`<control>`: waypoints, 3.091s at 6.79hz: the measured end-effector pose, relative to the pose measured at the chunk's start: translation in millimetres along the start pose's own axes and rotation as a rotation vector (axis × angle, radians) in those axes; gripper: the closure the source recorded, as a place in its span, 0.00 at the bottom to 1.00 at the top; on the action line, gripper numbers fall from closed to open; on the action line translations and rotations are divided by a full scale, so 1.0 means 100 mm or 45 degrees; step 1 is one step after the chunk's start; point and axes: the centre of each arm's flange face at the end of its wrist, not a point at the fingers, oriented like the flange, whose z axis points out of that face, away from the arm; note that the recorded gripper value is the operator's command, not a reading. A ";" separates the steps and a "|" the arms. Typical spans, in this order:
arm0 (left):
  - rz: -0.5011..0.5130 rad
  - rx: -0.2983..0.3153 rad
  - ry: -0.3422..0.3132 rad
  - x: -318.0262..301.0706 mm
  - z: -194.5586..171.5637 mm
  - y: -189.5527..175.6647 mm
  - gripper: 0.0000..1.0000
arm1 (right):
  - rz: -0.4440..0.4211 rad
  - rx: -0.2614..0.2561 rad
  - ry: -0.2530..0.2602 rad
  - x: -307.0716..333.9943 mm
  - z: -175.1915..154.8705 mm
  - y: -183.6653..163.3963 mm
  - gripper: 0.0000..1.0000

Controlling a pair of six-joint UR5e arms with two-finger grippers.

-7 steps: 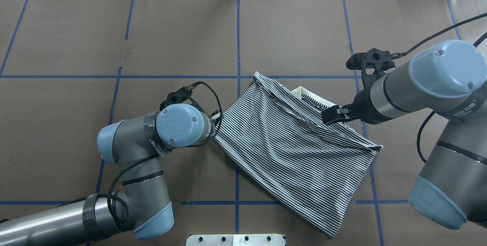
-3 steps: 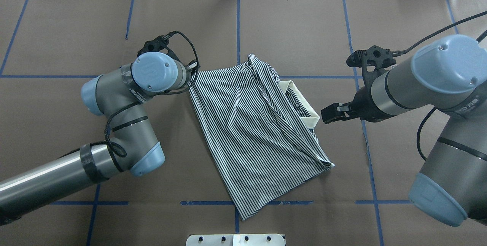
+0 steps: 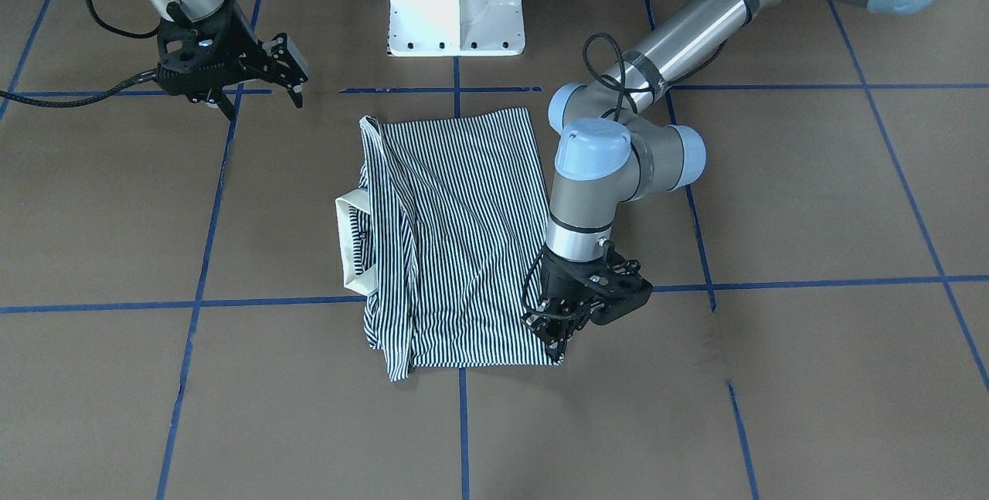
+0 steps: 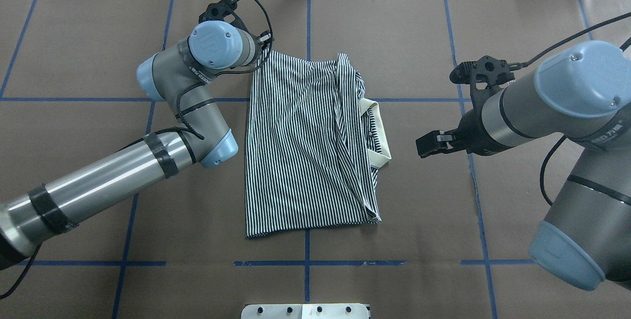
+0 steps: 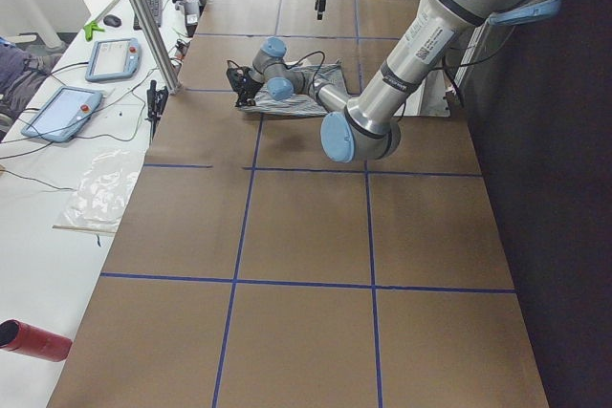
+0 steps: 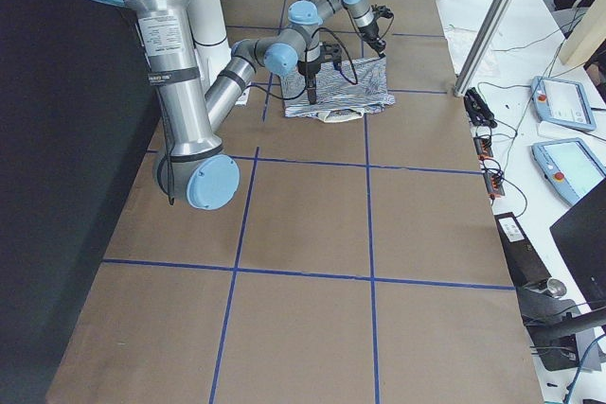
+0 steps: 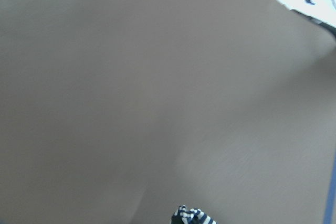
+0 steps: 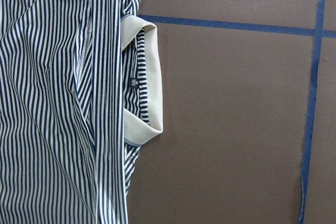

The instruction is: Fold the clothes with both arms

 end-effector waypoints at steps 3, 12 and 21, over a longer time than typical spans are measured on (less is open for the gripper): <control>0.206 0.087 0.003 -0.02 0.20 -0.32 0.00 | -0.003 0.024 -0.002 -0.03 -0.02 -0.05 0.00; 0.488 -0.164 -0.083 -0.40 -1.51 -0.66 0.00 | -0.218 0.137 0.073 -1.33 1.11 0.14 0.04; 0.515 -0.212 -0.065 -0.47 -1.62 -0.49 0.00 | -0.291 0.096 0.103 -1.62 1.72 0.50 0.55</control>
